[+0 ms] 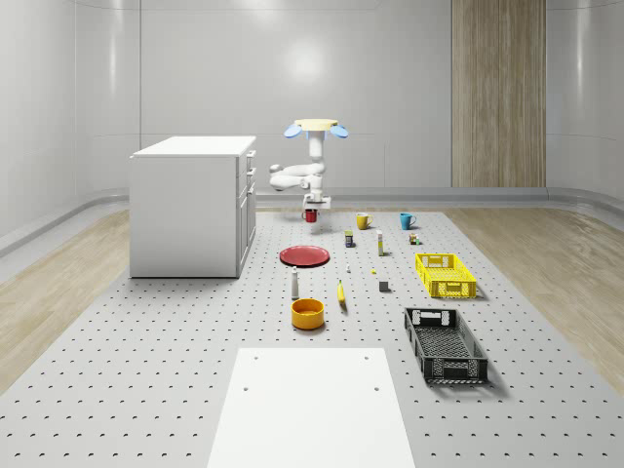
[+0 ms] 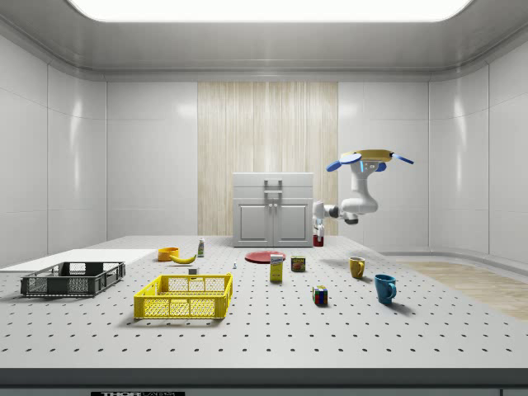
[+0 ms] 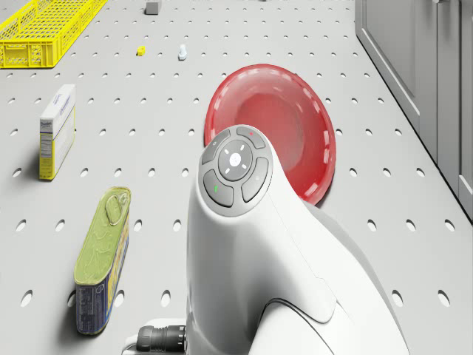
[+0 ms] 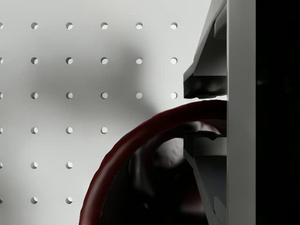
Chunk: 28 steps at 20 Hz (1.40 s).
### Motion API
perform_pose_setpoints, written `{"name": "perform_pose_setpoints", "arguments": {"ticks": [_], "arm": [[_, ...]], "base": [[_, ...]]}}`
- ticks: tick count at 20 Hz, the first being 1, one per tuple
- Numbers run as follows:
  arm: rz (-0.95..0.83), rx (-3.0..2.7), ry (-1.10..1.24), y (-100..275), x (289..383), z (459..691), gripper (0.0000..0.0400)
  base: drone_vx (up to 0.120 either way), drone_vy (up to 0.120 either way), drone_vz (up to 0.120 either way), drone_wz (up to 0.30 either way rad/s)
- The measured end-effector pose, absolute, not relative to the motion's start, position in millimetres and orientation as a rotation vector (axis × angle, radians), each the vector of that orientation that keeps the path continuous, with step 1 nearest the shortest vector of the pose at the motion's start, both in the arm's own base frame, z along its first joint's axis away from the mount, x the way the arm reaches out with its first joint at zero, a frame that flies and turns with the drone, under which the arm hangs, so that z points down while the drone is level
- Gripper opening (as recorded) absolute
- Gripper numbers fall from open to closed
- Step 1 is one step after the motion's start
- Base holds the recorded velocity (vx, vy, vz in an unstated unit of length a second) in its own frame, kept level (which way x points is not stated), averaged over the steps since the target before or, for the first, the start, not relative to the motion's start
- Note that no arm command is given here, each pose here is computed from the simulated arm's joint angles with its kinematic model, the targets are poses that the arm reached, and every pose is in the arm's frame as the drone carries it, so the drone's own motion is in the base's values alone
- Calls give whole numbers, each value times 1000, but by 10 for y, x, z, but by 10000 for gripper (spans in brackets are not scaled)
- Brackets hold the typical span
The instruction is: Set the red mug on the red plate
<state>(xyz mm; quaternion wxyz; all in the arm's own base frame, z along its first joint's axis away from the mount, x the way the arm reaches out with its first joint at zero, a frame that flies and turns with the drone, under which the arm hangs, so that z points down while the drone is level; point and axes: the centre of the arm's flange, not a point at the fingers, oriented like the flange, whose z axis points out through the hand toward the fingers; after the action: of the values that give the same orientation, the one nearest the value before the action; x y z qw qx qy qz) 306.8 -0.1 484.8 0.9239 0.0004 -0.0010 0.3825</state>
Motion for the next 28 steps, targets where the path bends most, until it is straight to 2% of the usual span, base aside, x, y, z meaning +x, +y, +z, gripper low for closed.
{"name": "perform_pose_setpoints", "arguments": {"ticks": [7, 28], "arm": [[785, 1, -2, -1, 3068, 4847, 100], [785, 1, -2, 0, 3068, 4847, 100]], "base": [[120, -120, 0, 0], [120, 8, 0, 0]]}}
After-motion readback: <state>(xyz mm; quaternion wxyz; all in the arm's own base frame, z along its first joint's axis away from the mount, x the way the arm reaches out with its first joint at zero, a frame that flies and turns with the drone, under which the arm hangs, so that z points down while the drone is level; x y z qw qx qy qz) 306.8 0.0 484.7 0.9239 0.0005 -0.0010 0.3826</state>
